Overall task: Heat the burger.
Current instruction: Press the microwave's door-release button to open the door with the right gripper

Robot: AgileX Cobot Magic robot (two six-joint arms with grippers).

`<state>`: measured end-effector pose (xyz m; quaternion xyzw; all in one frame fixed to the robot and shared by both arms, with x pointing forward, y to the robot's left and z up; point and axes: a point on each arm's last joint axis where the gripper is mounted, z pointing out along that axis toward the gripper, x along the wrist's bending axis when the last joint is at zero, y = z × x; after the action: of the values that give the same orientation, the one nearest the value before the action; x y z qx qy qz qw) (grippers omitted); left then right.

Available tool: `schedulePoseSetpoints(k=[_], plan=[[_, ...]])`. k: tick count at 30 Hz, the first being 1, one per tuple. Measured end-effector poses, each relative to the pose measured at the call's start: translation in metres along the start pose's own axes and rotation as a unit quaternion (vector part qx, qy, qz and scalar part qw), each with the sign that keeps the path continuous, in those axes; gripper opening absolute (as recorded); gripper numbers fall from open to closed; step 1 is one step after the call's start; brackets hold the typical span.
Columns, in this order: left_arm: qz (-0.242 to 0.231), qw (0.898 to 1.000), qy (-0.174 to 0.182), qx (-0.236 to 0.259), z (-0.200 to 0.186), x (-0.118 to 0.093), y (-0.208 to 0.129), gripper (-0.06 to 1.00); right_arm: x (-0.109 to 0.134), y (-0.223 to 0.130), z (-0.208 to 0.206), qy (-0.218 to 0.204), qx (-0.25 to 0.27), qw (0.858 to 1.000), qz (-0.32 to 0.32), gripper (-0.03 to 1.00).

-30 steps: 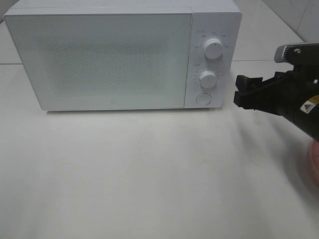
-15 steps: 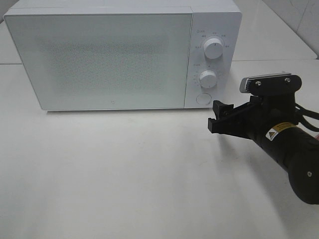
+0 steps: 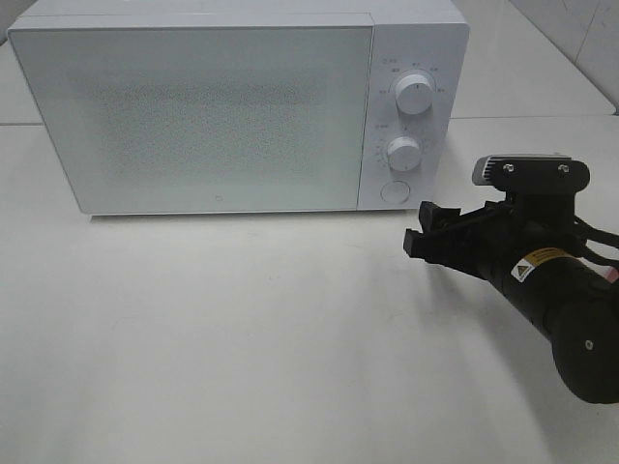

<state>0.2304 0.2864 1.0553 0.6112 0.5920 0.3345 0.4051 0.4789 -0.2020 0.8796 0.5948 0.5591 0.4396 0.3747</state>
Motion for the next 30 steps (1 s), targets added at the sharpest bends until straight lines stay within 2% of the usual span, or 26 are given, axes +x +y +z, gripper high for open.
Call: schedulePoseSetpoints(k=[2,4,5,6,7,9,10,11,12,13,14,15,16,17,18,19,20,21,22,23,24,25,26,28,29,30], plan=[[0.0,1.0,0.0,0.0,0.0,0.0,0.0,0.96,0.0,0.0001,0.0,0.0,0.0,0.998,0.066,0.63],[0.0,1.0,0.0,0.0,0.0,0.0,0.0,0.96,0.0,0.0001,0.0,0.0,0.0,0.996,0.092,0.61],[0.0,1.0,0.0,0.0,0.0,0.0,0.0,0.96,0.0,0.0001,0.0,0.0,0.0,0.99,0.144,0.57],[0.0,1.0,0.0,0.0,0.0,0.0,0.0,0.96,0.0,0.0001,0.0,0.0,0.0,0.99,0.144,0.57],[0.0,1.0,0.0,0.0,0.0,0.0,0.0,0.96,0.0,0.0001,0.0,0.0,0.0,0.98,0.197,0.51],[0.0,1.0,0.0,0.0,0.0,0.0,0.0,0.96,0.0,0.0001,0.0,0.0,0.0,0.974,0.228,0.48],[0.0,1.0,0.0,0.0,0.0,0.0,0.0,0.96,0.0,0.0001,0.0,0.0,0.0,0.957,0.289,0.42],[0.0,1.0,0.0,0.0,0.0,0.0,0.0,0.96,0.0,0.0001,0.0,0.0,0.0,0.957,0.289,0.42],[0.0,1.0,0.0,0.0,0.0,0.0,0.0,0.96,0.0,0.0001,0.0,0.0,0.0,0.948,0.317,0.38],[0.0,1.0,0.0,0.0,0.0,0.0,0.0,0.96,0.0,0.0001,0.0,0.0,0.0,0.931,0.364,0.32],[0.0,1.0,0.0,0.0,0.0,0.0,0.0,0.96,0.0,0.0001,0.0,0.0,0.0,0.931,0.364,0.32],[0.0,1.0,0.0,0.0,0.0,0.0,0.0,0.96,0.0,0.0001,0.0,0.0,0.0,0.922,0.387,0.28],[0.0,1.0,0.0,0.0,0.0,0.0,0.0,0.96,0.0,0.0001,0.0,0.0,0.0,0.904,0.427,0.23],[0.0,1.0,0.0,0.0,0.0,0.0,0.0,0.96,0.0,0.0001,0.0,0.0,0.0,0.904,0.427,0.23],[0.0,1.0,0.0,0.0,0.0,0.0,0.0,0.96,0.0,0.0001,0.0,0.0,0.0,0.881,0.472,0.18],[0.0,1.0,0.0,0.0,0.0,0.0,0.0,0.96,0.0,0.0001,0.0,0.0,0.0,0.881,0.472,0.18],[0.0,1.0,0.0,0.0,0.0,0.0,0.0,0.96,0.0,0.0001,0.0,0.0,0.0,0.868,0.496,0.15],[0.0,1.0,0.0,0.0,0.0,0.0,0.0,0.96,0.0,0.0001,0.0,0.0,0.0,0.844,0.537,0.11],[0.0,1.0,0.0,0.0,0.0,0.0,0.0,0.96,0.0,0.0001,0.0,0.0,0.0,0.844,0.537,0.11],[0.0,1.0,0.0,0.0,0.0,0.0,0.0,0.96,0.0,0.0001,0.0,0.0,0.0,0.833,0.553,0.09],[0.0,1.0,0.0,0.0,0.0,0.0,0.0,0.96,0.0,0.0001,0.0,0.0,0.0,0.81,0.586,0.05],[0.0,1.0,0.0,0.0,0.0,0.0,0.0,0.96,0.0,0.0001,0.0,0.0,0.0,0.81,0.586,0.05],[0.0,1.0,0.0,0.0,0.0,0.0,0.0,0.96,0.0,0.0001,0.0,0.0,0.0,0.792,0.61,0.03],[0.0,1.0,0.0,0.0,0.0,0.0,0.0,0.96,0.0,0.0001,0.0,0.0,0.0,0.786,0.619,0.0],[0.0,1.0,0.0,0.0,0.0,0.0,0.0,0.96,0.0,0.0001,0.0,0.0,0.0,0.771,0.637,0.0],[0.0,1.0,0.0,0.0,0.0,0.0,0.0,0.96,0.0,0.0001,0.0,0.0,0.0,0.771,0.637,0.0]])
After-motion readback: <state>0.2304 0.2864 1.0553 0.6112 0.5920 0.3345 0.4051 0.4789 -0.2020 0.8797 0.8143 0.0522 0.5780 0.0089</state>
